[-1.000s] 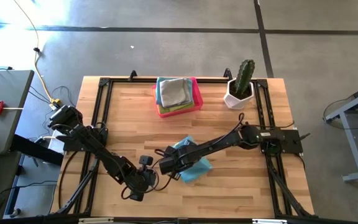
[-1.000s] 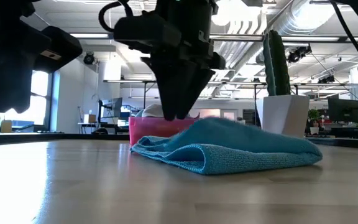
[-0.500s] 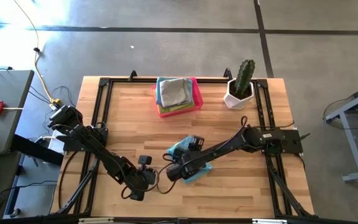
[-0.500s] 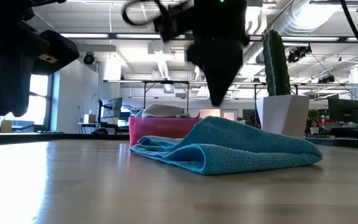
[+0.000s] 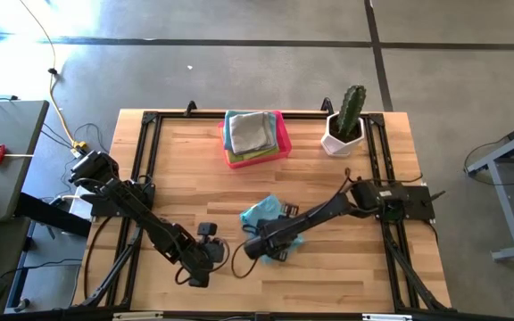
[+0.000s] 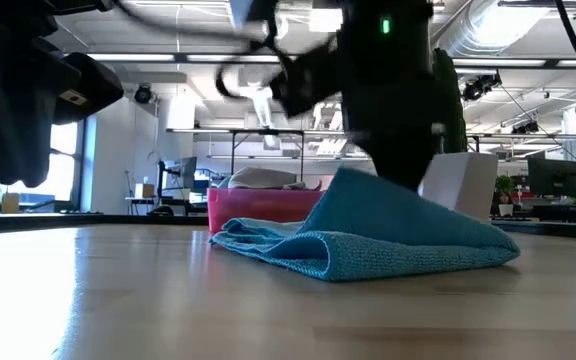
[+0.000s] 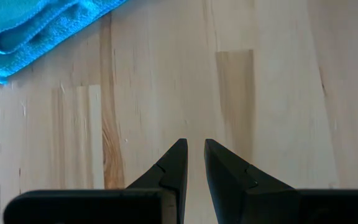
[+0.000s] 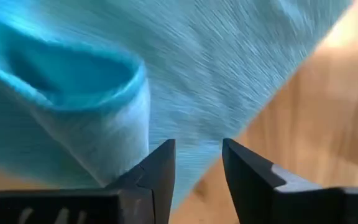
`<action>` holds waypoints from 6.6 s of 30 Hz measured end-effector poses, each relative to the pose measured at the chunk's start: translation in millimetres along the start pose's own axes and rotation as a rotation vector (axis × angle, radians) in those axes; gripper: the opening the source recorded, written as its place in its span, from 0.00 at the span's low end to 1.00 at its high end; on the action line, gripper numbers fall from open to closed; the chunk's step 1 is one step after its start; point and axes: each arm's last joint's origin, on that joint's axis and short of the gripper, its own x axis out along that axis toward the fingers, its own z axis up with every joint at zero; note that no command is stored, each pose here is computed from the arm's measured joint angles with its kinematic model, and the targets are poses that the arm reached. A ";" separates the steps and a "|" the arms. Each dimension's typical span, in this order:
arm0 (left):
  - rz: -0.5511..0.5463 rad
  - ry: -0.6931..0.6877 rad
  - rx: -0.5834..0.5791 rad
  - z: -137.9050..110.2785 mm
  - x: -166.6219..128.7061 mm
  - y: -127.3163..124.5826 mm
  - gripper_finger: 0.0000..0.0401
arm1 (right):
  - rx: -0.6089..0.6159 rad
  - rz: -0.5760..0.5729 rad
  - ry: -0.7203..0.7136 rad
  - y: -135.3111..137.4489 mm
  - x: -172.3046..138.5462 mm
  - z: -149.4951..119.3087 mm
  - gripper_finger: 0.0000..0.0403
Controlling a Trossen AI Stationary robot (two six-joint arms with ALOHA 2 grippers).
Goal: Fold microfiber towels
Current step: Fold the blue microfiber cloth, then stack the folded blue microfiber cloth on top of the folded gray microfiber cloth
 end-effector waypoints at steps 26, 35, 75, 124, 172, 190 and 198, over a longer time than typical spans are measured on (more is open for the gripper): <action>-0.025 -0.108 -0.063 14.3 2.0 2.9 0.12 | -0.020 0.004 -0.414 17.0 -49.4 -73.5 0.30; 0.009 -0.274 0.078 35.7 2.9 11.7 0.12 | -0.063 0.396 -0.675 -1.6 1.5 -89.6 0.30; 0.009 -0.272 0.008 39.0 4.7 18.6 0.33 | -0.206 0.337 -0.915 43.1 64.3 -70.2 0.49; 0.148 -0.558 0.224 75.1 23.4 35.1 0.33 | -0.125 0.316 -0.781 -19.4 -77.1 -57.6 0.00; 0.257 -0.289 -0.057 14.6 21.9 -1.4 0.33 | 0.590 0.973 -1.156 -320.6 -44.3 129.9 0.00; 0.233 -0.181 -0.109 4.2 22.6 0.1 0.33 | 0.692 0.451 -0.801 -361.7 18.8 107.7 0.00; 0.247 -0.148 -0.123 0.6 22.6 1.8 0.33 | 0.708 0.234 -0.659 -367.9 35.8 95.1 0.00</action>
